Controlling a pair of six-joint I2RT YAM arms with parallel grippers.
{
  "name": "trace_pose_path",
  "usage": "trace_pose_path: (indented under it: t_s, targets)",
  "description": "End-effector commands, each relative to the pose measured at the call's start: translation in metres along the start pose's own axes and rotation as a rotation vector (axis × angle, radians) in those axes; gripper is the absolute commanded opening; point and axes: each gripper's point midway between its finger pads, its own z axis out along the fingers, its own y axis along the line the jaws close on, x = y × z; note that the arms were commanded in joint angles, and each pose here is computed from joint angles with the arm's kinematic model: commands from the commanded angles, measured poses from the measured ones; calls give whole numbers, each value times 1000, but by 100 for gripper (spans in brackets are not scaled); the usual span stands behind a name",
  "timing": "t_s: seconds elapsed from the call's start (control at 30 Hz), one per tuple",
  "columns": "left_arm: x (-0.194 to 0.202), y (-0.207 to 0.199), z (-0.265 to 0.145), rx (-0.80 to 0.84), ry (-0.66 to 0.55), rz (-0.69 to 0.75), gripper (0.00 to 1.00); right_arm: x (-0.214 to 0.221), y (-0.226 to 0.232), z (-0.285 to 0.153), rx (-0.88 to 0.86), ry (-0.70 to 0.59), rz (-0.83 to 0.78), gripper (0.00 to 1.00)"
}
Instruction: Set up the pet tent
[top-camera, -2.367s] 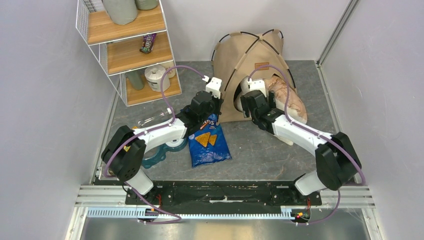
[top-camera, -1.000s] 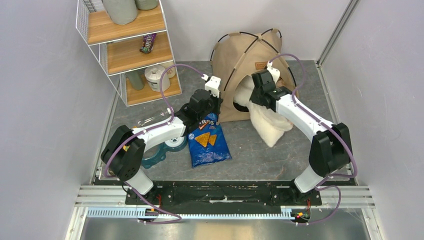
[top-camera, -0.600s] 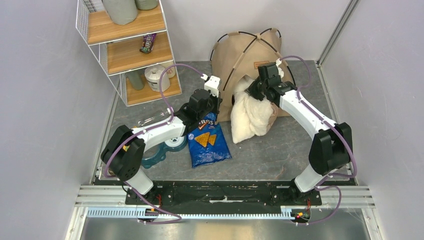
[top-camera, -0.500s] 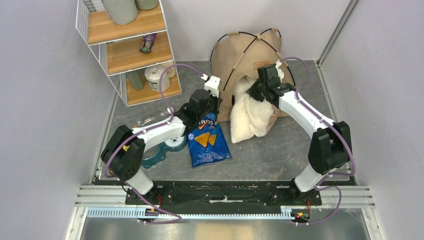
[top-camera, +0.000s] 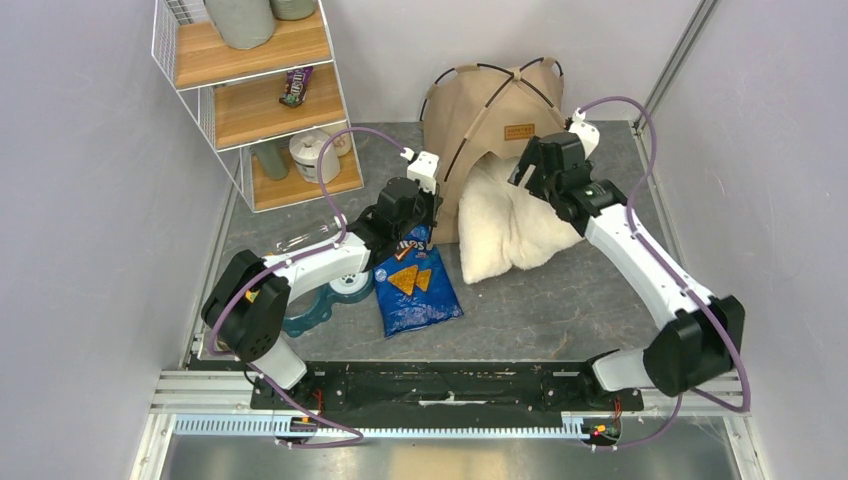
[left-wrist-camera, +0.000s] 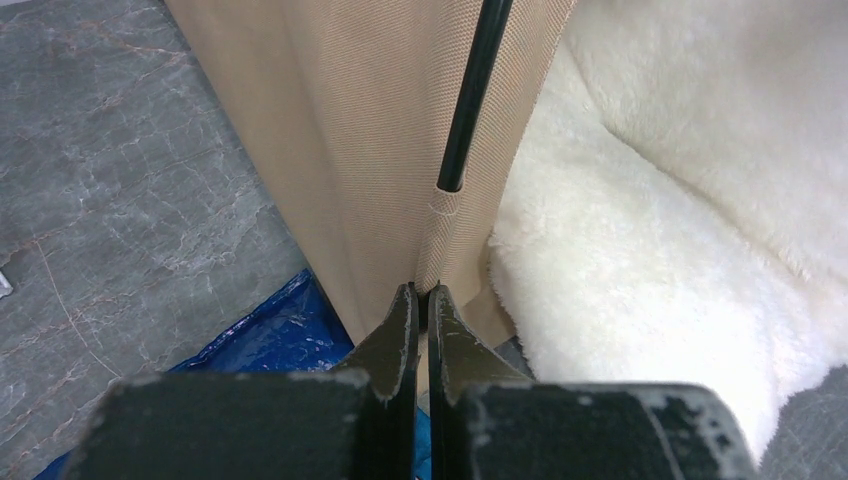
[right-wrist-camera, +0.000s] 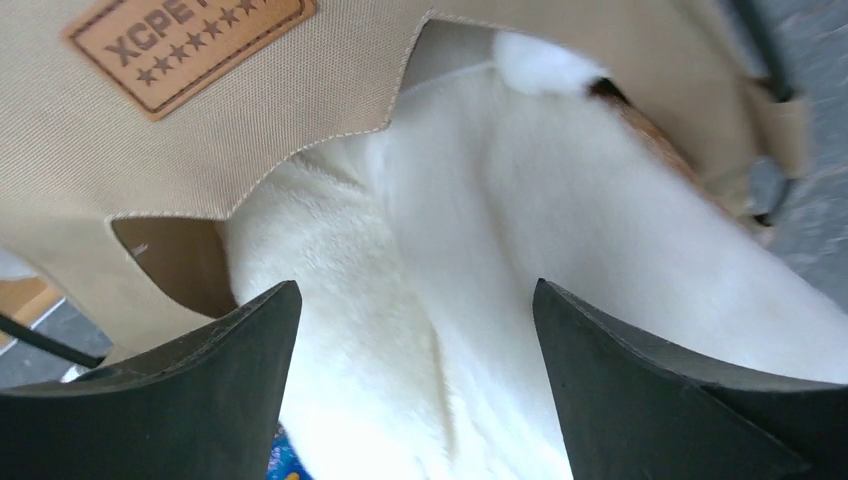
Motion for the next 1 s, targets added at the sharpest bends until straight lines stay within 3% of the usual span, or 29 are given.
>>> trace_pose_path:
  t_s: [0.0,0.1,0.43,0.8,0.87,0.9,0.93,0.97]
  targets:
    - [-20,4,1,-16,-43,0,2,-18,-24,-28,69,-48,-143,93]
    - [-19,4,1,-17,-39,0,2,-21,-35,-41,84,-65,-195,95]
    - [-17,4,1,-17,-28,-3,2,34,16,-58,-232,27,-401,97]
    - [-16,3,-1,-11,-19,-4,2,114,51,25,-319,92,-505,97]
    - [-16,3,-2,-12,-18,-4,2,123,56,39,-329,94,-478,91]
    - [-17,3,-3,-10,-19,-4,2,128,56,44,-324,97,-459,82]
    - [-17,3,-3,-12,-19,-4,2,126,59,48,-323,77,-423,70]
    - [-17,3,-3,-11,-19,-3,2,123,60,50,-315,62,-397,49]
